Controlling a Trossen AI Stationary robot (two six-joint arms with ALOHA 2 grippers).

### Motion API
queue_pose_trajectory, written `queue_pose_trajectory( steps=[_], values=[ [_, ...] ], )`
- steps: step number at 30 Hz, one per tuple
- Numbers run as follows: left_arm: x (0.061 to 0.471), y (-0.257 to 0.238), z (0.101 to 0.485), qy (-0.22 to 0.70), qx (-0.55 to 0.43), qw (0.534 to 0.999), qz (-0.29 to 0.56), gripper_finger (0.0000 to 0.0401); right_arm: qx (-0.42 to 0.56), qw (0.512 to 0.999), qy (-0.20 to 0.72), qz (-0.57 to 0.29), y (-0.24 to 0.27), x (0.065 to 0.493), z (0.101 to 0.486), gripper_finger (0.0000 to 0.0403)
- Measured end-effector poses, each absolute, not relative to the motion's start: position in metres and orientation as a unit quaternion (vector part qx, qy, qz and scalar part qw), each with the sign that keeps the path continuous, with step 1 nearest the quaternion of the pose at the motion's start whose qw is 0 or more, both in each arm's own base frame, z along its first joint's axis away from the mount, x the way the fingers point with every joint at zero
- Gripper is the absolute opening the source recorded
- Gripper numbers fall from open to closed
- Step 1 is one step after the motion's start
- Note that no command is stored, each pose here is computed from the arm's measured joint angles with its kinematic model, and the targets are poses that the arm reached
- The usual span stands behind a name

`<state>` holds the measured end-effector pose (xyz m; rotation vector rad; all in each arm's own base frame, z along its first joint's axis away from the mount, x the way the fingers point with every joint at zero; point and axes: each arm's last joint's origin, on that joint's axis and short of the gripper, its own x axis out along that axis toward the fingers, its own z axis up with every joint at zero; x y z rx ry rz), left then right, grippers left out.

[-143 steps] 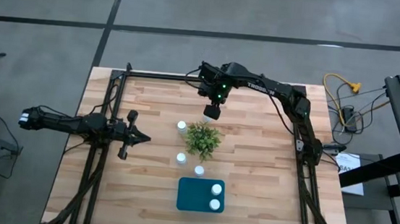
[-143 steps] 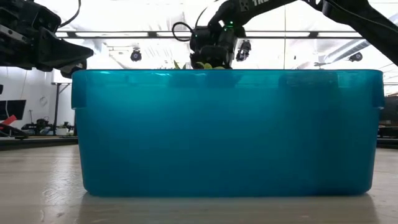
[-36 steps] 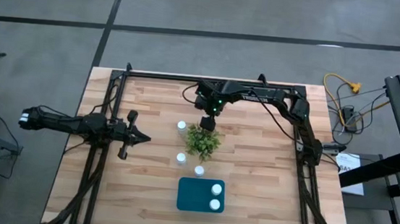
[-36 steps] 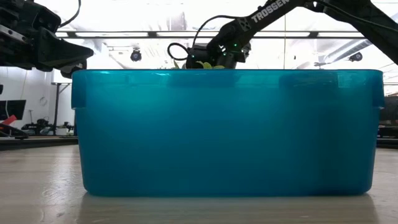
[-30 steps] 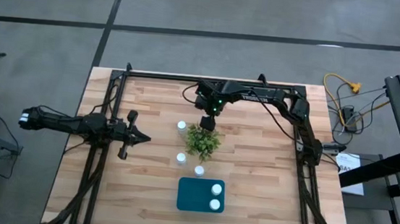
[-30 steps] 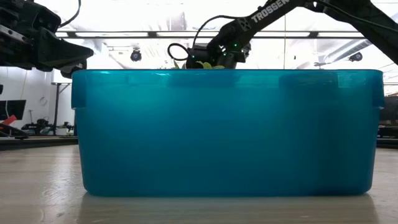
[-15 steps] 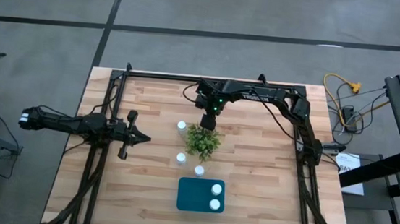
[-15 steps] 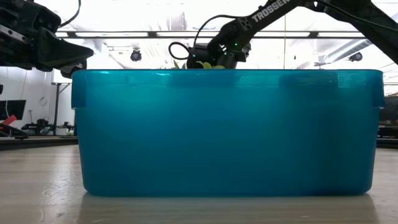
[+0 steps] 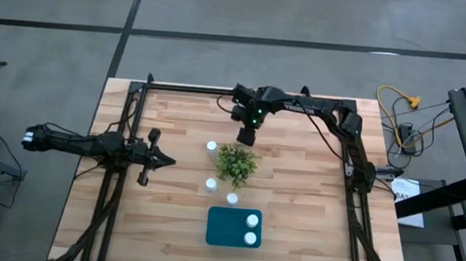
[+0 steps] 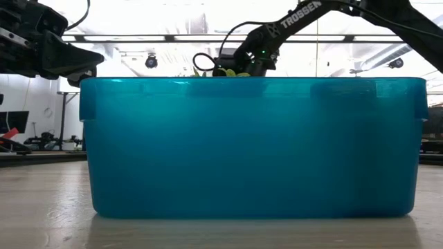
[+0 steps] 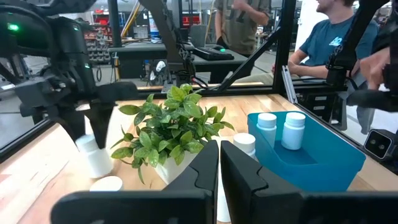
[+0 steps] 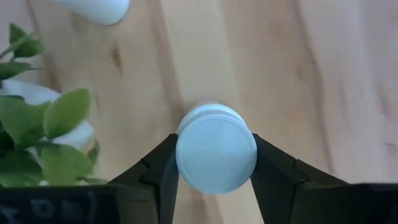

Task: Pick and place pill bottles into a basket
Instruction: Put the white medicine bottle into the blue bin

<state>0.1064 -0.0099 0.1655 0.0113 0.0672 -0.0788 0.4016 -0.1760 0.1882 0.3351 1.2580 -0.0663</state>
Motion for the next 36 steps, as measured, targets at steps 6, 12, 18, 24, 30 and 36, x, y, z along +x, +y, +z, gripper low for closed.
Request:
queue_pose_trajectory(
  steps=[6, 12, 18, 24, 30, 36],
  values=[
    [0.106, -0.010, 0.166, 0.034, 0.006, 0.999, -0.039, 0.0001, 0.136, 0.799, 0.583, -0.052, -0.193, 0.399, 0.222, 0.0147],
    [0.106, -0.010, 0.165, 0.034, 0.006, 0.999, -0.040, 0.0001, 0.120, 0.824, 0.553, -0.032, -0.194, 0.400, 0.275, 0.0147],
    [0.106, -0.010, 0.166, 0.034, 0.006, 0.999, -0.040, 0.0001, 0.130, 0.856, 0.501, 0.019, -0.183, 0.397, 0.333, 0.0147],
    [0.106, -0.010, 0.166, 0.034, 0.006, 0.999, -0.040, 0.0001, 0.148, 0.878, 0.452, 0.049, -0.156, 0.385, 0.375, 0.0147],
    [0.107, -0.010, 0.165, 0.034, 0.006, 0.999, -0.040, 0.0001, 0.148, 0.874, 0.457, 0.078, -0.117, 0.390, 0.385, 0.0147],
    [0.106, -0.010, 0.166, 0.034, 0.006, 0.999, -0.039, 0.0001, 0.143, 0.851, 0.490, 0.120, -0.067, 0.397, 0.382, 0.0147]
  ],
)
